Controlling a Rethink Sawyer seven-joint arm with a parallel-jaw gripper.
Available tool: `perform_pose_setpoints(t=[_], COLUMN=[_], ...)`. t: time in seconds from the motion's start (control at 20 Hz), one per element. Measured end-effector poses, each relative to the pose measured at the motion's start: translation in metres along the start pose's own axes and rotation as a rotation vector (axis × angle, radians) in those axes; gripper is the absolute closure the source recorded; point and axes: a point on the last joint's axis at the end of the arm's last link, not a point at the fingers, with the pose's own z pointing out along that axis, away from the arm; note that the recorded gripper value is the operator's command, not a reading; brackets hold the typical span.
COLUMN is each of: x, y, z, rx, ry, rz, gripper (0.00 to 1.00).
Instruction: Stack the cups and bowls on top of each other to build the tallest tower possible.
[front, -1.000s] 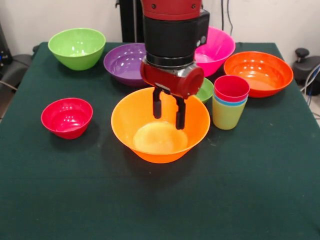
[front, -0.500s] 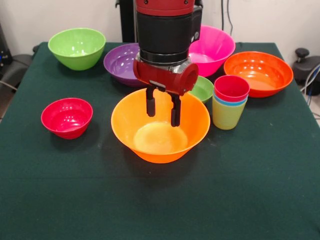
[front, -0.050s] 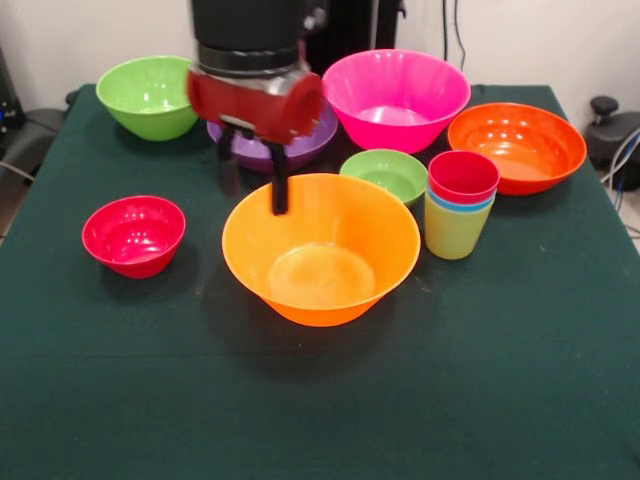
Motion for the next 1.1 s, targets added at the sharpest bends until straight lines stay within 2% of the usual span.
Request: perform_pose_setpoints(t=[0.15,0.2,0.45,0.8,1.1], x=[-0.015,-0.024,-0.040,-0.044,-0.043], y=[-0.019,-0.034,-0.062,-0.078,-0.092], z=[-0.009,-0.015,-0.025,-0.021,-0.001], rx=[0.008,0.016,0.034,0.042,0.053], ry=[-0.008,-0.009,-0.008,-0.004,-0.028], rz=[-0.015,-0.028,-0.058,-0.077,-0.098], gripper=[0.00,0.00,0.00,0.00,0.00])
